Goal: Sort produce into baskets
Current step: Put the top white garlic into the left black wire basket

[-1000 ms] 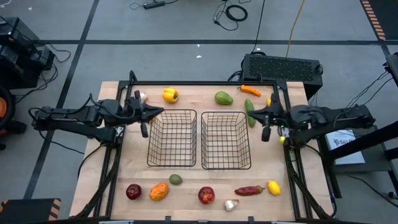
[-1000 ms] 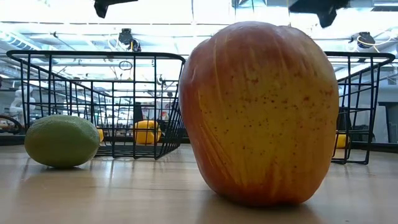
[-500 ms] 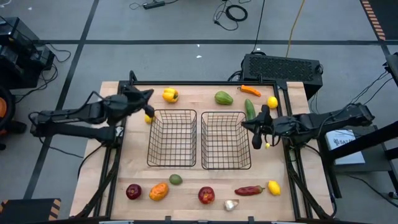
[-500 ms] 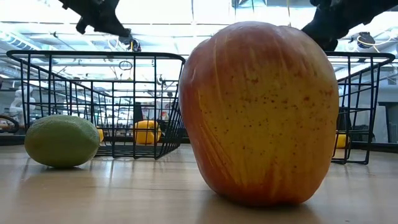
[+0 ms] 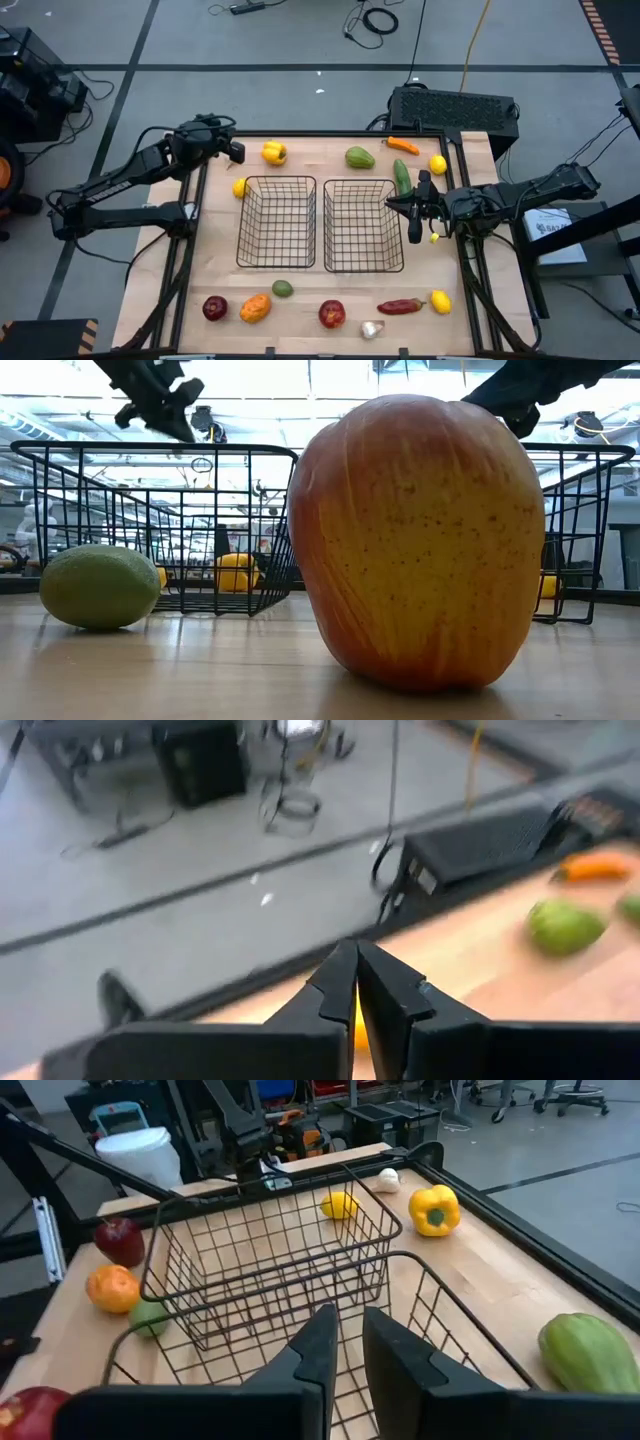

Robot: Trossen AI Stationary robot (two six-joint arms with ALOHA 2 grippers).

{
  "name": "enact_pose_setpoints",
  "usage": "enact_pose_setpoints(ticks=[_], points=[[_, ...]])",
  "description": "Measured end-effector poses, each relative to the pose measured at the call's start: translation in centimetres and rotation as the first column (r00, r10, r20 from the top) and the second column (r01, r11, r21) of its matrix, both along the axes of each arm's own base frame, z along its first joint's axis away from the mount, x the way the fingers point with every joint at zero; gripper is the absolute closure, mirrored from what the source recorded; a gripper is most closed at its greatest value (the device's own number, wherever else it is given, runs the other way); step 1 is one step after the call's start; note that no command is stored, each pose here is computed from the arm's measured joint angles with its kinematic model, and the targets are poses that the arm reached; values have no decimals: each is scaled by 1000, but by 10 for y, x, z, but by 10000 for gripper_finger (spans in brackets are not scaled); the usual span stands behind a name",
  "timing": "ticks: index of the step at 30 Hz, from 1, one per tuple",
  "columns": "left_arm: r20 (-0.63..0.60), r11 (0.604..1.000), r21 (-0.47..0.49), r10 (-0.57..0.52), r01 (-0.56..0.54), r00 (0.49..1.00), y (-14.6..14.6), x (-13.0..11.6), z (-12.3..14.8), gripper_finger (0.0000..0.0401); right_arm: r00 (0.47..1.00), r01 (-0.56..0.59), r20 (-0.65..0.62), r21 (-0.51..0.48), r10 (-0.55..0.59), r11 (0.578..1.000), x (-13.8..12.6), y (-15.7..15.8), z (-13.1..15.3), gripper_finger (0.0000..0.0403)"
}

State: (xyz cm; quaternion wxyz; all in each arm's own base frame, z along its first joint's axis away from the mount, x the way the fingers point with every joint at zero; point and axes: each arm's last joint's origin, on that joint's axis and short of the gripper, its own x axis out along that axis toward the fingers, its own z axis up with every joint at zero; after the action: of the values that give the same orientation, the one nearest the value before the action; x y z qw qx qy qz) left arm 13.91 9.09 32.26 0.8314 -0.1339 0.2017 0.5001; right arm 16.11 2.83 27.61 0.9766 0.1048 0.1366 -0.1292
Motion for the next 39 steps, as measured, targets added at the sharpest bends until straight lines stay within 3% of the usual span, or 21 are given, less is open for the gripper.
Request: enact_pose_setpoints(ticks=[6,13,16,20,23,27,31,39], points=[[-188,977,-56,191,-204,963,15,0,-23,304,1000,6,7,19,-6,1000,0,1,0,359],[-325,952,-151,205,-265,923,47,5,-47,200,1000,13,8,17,-13,1000,0,0,0,359],[-366,936,-173,227,-306,903,59,8,-57,189,1000,13,8,17,-13,1000,0,0,0,359],[-389,947,-159,200,-279,900,68,18,-65,187,1000,12,7,17,-12,1000,0,0,0,359],[-376,929,-192,229,-318,898,69,21,-74,187,1000,11,7,13,-11,1000,0,0,0,359],[-402,916,-269,174,-298,899,71,25,-90,187,1000,11,6,11,-11,1000,0,0,0,359],[-448,908,-272,175,-320,877,74,28,-100,183,1000,11,0,9,-11,1000,0,0,0,359],[-501,882,-287,195,-375,843,82,28,-114,109,999,10,-48,-4,-10,1000,8,2,-7,359]])
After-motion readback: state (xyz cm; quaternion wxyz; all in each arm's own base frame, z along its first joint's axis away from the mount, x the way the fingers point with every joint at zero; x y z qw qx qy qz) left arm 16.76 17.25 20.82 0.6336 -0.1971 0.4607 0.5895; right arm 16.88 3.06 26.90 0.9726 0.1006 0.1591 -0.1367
